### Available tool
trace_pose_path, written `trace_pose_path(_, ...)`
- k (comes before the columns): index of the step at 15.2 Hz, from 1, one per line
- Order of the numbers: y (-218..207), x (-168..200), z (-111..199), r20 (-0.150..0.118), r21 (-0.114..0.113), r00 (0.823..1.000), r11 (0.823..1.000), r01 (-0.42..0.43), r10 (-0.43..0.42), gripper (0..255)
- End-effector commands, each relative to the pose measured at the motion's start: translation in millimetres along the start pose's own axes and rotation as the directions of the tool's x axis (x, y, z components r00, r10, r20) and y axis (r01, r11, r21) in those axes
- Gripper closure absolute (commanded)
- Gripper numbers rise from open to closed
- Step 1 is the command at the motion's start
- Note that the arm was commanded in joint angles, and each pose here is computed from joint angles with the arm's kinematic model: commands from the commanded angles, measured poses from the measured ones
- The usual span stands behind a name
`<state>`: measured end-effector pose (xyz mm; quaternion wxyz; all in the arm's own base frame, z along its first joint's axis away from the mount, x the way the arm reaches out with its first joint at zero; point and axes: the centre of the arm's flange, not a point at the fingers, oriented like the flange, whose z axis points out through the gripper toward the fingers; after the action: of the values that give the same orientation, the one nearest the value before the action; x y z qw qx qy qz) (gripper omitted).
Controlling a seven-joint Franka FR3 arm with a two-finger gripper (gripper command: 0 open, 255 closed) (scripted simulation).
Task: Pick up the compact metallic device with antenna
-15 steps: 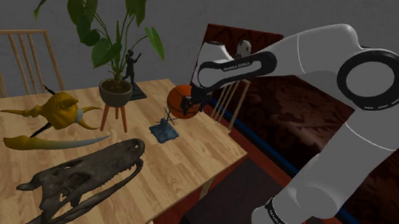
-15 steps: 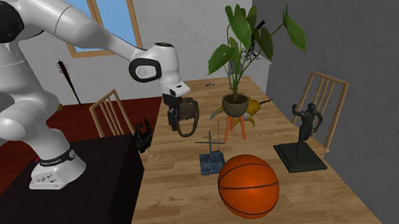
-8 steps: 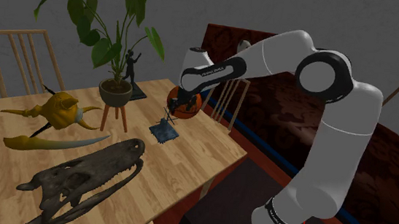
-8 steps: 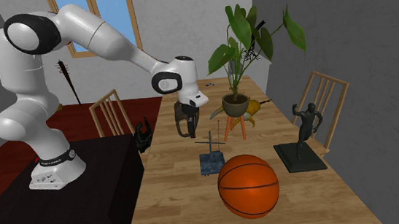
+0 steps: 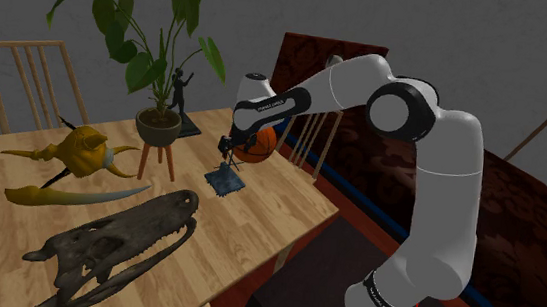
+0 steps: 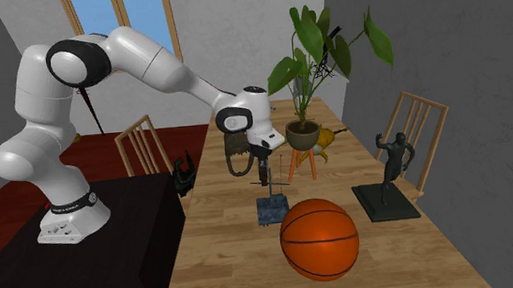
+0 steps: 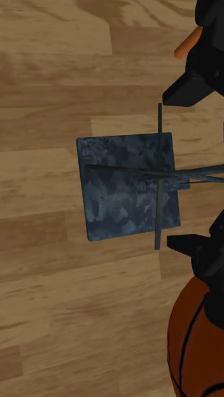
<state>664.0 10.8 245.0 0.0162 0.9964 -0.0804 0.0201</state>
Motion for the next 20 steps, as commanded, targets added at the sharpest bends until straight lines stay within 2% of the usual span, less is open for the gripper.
trace_pose_path(1, -0.8, 0.1, 10.9, -0.001, 0.0, 1.0, 1.0, 0.0, 0.0, 0)
trace_pose_path(4, -1.4, -0.7, 29.7, -0.001, 0.0, 1.0, 1.0, 0.0, 0.0, 0)
trace_pose_path(6, -1.4, -0.7, 29.7, -0.001, 0.0, 1.0, 1.0, 0.0, 0.0, 0)
trace_pose_path(7, -1.6, -0.6, 29.8, -0.001, 0.0, 1.0, 1.0, 0.0, 0.0, 255)
trace_pose_path(16, -1.4, -0.7, 29.7, -0.001, 0.0, 1.0, 1.0, 0.0, 0.0, 255)
trace_pose_path(20, -0.7, 0.1, 8.6, -0.001, 0.0, 1.0, 1.0, 0.0, 0.0, 255)
